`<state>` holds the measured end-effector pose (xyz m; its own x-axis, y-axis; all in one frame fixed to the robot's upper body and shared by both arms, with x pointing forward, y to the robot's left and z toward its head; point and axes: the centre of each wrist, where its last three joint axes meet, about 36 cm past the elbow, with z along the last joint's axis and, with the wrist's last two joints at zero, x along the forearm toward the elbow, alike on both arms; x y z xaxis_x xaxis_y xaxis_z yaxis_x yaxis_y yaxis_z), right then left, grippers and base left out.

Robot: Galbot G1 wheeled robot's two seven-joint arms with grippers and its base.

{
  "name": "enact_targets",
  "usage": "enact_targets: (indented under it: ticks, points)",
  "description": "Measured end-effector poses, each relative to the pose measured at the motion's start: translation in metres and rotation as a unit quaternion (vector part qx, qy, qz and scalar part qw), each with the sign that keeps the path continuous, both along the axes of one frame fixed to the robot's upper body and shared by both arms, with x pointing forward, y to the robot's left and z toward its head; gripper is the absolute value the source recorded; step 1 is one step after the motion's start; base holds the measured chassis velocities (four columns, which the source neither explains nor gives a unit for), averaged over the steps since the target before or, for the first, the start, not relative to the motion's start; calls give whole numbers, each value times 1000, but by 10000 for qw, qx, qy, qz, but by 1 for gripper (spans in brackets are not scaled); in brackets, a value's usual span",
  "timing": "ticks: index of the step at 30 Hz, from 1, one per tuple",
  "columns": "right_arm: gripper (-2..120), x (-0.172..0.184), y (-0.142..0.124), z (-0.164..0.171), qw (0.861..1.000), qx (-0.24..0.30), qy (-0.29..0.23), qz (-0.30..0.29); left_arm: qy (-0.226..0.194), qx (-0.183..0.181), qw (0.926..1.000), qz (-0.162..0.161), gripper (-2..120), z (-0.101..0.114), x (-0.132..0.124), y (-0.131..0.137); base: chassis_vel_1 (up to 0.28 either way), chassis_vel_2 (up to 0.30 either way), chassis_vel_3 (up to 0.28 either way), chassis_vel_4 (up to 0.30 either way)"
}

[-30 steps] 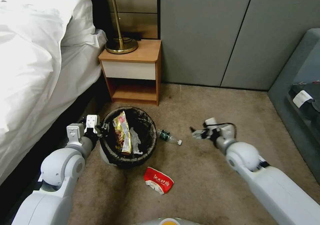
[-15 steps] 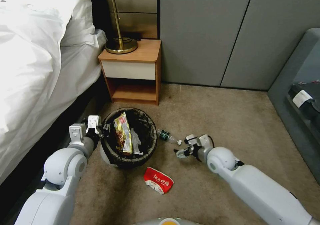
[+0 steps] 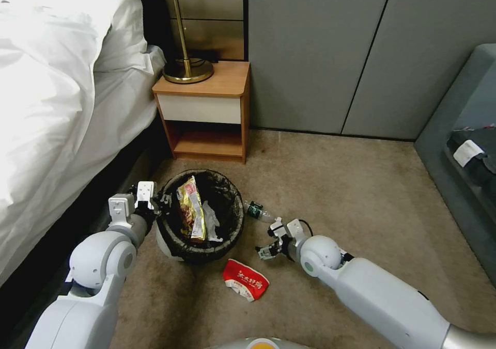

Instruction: Pick up the trash bin, then pick up the garbage from the floor and place it into the trash bin.

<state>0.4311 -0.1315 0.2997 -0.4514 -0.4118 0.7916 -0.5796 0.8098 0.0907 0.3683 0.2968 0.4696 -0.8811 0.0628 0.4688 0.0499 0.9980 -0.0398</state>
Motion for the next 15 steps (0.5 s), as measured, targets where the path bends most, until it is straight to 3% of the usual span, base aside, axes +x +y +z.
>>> enact_targets:
  ticks: [15]
  points:
    - [100, -10, 82, 7, 9976, 187, 111, 661, 39, -2, 10000, 15, 5, -4, 2, 1, 0, 0, 0, 0]
